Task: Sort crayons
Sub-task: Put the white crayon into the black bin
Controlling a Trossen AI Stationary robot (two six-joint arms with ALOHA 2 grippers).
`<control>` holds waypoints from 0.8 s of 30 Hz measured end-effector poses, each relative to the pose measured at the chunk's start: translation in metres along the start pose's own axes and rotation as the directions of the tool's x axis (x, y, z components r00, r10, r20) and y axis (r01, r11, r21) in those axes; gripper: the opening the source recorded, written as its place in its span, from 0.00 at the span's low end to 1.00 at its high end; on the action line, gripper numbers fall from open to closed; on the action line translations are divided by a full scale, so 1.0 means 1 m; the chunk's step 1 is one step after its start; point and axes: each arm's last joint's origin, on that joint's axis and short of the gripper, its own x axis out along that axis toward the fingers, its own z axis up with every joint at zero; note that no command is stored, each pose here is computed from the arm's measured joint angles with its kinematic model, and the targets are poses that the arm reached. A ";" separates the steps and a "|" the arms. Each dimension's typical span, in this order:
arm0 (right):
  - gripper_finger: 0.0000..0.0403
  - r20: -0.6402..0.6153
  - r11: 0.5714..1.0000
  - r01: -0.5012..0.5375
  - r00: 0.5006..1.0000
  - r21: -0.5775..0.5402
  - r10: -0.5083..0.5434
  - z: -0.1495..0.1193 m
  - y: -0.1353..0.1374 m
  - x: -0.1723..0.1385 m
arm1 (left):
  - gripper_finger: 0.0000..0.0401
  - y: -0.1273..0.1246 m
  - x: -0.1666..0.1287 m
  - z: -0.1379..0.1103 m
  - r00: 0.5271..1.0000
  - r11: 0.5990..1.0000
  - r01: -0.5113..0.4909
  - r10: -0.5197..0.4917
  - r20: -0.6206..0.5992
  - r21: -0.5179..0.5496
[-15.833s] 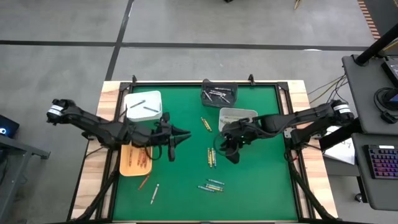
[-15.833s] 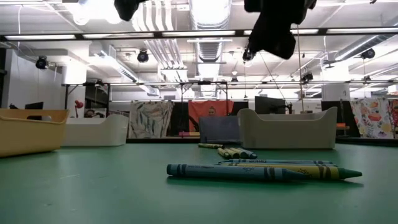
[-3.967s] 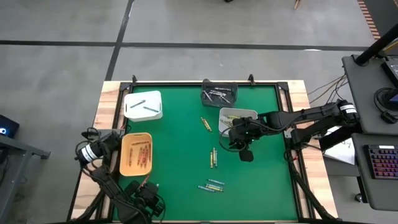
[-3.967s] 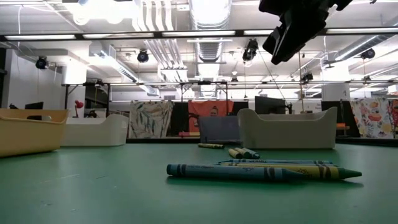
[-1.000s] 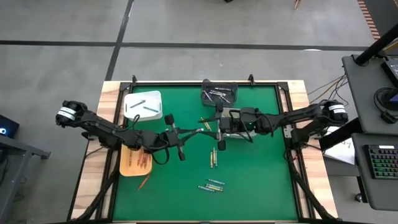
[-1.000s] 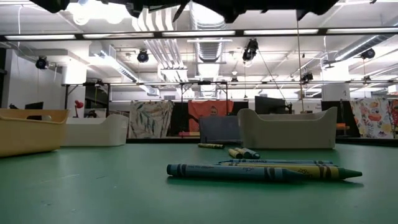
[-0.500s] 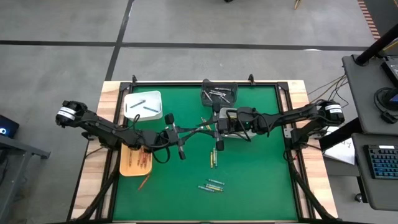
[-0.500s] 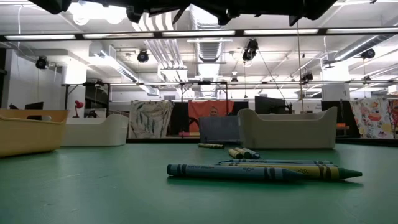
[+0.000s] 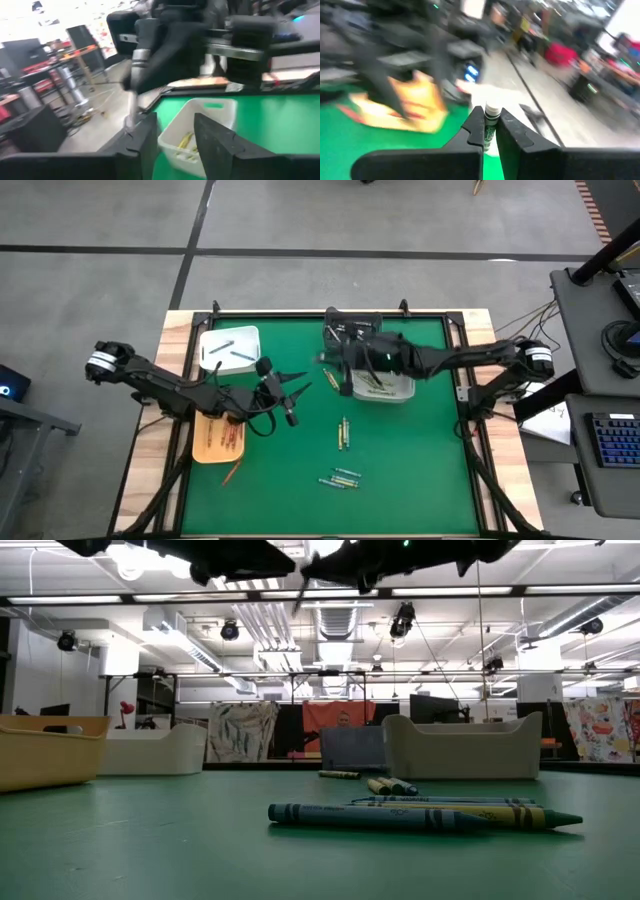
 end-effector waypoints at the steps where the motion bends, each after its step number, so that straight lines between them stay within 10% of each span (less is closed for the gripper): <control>1: 0.04 -0.040 1.000 0.030 0.999 0.006 -0.030 0.000 -0.009 0.000 | 0.29 0.002 -0.002 0.001 1.000 1.000 -0.022 0.022 -0.011 0.007; 14: 0.03 -0.601 0.859 0.478 0.746 0.182 -0.288 -0.068 -0.134 -0.046 | 0.33 0.010 -0.007 0.002 0.997 0.998 -0.068 0.067 -0.048 -0.006; 19: 0.03 -0.681 0.755 0.610 0.661 0.242 -0.316 -0.105 -0.155 -0.070 | 0.33 0.008 -0.006 0.000 0.996 0.998 -0.067 0.067 -0.054 -0.009; 24: 0.12 -0.698 0.746 0.618 0.648 0.248 -0.304 -0.114 -0.155 -0.075 | 0.33 0.008 -0.005 0.000 0.996 0.997 -0.070 0.067 -0.054 -0.042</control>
